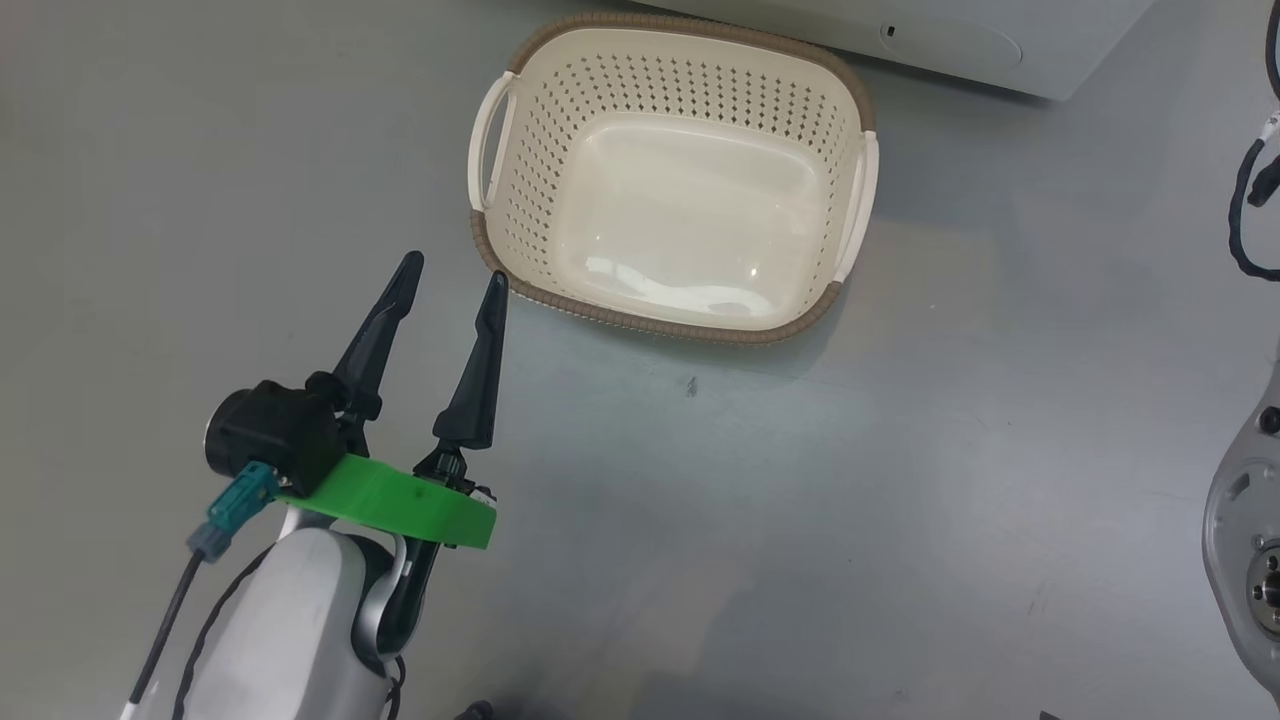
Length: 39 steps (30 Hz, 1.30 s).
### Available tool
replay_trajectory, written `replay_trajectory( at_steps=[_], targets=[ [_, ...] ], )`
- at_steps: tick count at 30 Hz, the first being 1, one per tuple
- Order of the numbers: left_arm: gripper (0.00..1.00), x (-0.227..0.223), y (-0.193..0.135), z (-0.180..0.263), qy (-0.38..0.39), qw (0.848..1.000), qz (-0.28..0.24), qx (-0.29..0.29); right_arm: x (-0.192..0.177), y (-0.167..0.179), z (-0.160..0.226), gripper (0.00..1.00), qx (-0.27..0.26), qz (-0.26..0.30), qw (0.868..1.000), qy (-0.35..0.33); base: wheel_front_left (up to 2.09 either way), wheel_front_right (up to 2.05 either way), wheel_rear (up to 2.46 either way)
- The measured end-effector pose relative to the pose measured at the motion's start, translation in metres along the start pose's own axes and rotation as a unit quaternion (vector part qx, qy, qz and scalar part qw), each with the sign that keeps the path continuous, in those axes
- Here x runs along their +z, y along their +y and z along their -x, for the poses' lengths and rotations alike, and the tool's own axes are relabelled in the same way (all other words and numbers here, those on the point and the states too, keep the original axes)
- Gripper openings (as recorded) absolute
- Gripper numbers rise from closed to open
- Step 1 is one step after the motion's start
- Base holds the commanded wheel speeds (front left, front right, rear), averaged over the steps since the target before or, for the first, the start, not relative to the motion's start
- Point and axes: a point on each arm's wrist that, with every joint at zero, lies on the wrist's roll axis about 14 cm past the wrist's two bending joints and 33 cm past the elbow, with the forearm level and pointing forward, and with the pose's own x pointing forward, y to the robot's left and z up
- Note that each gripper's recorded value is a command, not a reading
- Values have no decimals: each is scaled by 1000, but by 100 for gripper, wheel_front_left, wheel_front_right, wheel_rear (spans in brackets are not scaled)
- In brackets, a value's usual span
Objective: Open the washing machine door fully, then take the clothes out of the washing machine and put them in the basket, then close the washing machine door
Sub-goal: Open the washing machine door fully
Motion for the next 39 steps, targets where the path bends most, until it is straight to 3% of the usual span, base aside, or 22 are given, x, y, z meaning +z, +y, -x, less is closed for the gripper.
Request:
replay_trajectory(
  at_steps=[10, 23, 39],
  targets=[
    [100, -1, 1, 1, 2, 1000, 0, 1, -3, -6, -4, 0, -9, -19, 999, 27, 0, 0, 0],
    [100, -6, 0, 0, 8, 1000, 0, -1, -2, -12, -9, 0, -2, -93, 995, 48, 0, 0, 0],
    [100, -2, -3, 0, 3, 1000, 1, -4, -16, -20, -5, 0, -23, -109, 989, 95, 0, 0, 0]
  ],
)
